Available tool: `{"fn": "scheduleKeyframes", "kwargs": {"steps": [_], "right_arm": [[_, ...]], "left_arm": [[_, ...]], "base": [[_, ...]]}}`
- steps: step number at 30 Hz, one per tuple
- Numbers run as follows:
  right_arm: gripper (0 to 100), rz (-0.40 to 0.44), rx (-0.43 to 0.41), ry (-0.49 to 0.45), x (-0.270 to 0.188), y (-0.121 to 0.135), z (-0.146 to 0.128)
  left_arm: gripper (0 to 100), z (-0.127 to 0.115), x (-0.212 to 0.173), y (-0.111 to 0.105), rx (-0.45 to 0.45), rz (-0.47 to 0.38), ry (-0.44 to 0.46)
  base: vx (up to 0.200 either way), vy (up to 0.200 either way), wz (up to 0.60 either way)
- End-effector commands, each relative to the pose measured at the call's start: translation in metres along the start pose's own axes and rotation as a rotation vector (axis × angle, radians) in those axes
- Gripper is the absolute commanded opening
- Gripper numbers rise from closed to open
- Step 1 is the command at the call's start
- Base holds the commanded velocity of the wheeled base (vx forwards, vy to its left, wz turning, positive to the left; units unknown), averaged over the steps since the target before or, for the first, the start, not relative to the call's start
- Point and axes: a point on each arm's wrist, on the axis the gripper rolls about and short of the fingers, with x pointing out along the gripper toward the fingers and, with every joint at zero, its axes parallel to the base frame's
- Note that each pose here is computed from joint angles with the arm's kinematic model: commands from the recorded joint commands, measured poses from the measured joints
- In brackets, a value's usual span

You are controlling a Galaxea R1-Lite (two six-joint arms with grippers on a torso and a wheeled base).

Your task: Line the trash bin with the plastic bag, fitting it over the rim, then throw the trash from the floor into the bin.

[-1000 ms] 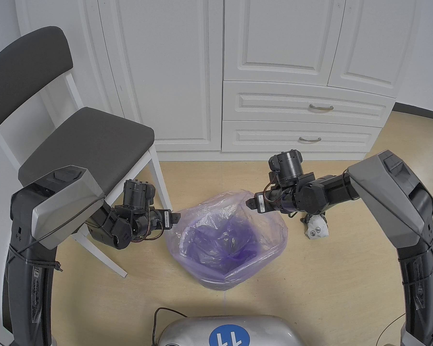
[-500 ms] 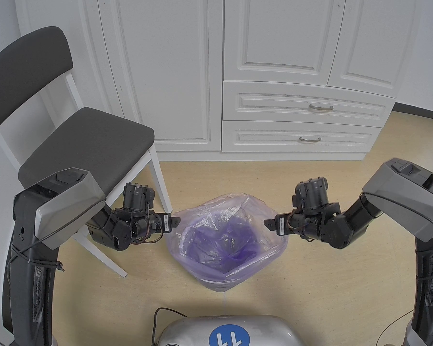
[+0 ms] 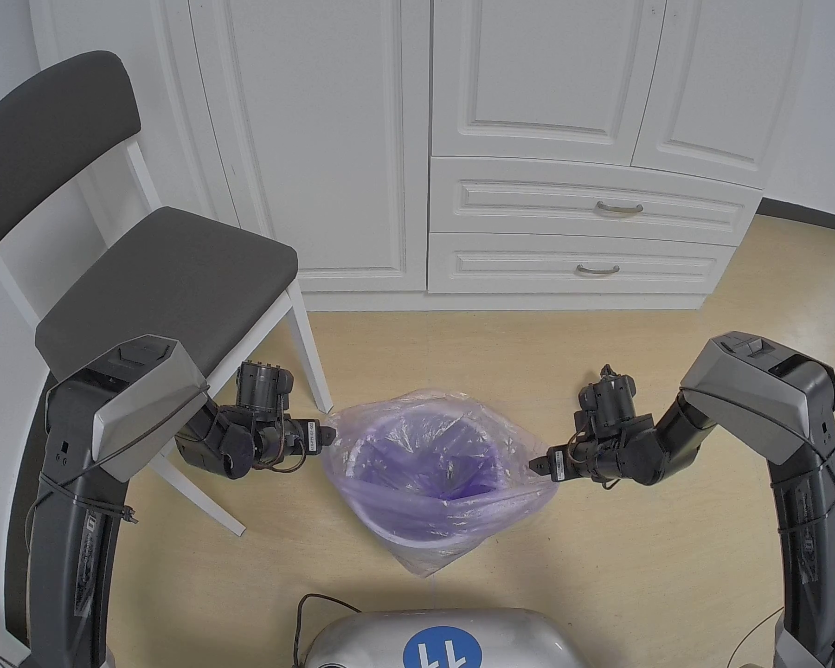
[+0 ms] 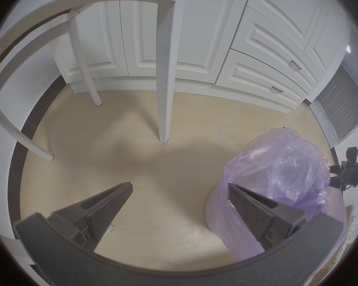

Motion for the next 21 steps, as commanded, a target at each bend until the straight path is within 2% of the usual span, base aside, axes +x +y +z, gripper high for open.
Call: {"fn": "scheduleKeyframes", "kwargs": {"steps": [1, 5, 8, 16, 21], "right_arm": [[100, -0.004, -0.010, 0.071, 0.037, -0.012, 0.020], [100, -0.010, -0.040, 0.144, 0.053, -0.010, 0.036], [100, -0.018, -0.051, 0.183, 0.072, -0.009, 0.031], [100, -0.017, -0.071, 0.305, 0.073, -0.010, 0.033], [100, -0.012, -0.140, 0.381, 0.073, -0.012, 0.026]], "left_arm": [[100, -0.001, 0.028, 0.005, -0.001, 0.022, 0.016], [100, 0.001, 0.039, 0.004, 0.000, 0.042, 0.089], [100, 0.000, 0.040, 0.005, -0.001, 0.064, 0.115], [100, -0.002, 0.036, 0.006, 0.010, 0.075, 0.152], [100, 0.004, 0.020, 0.008, 0.039, 0.090, 0.225]], "base": [[0.000, 0.000, 0.00], [0.000, 0.000, 0.00], [0.000, 0.000, 0.00], [0.000, 0.000, 0.00], [0.000, 0.000, 0.00]]}}
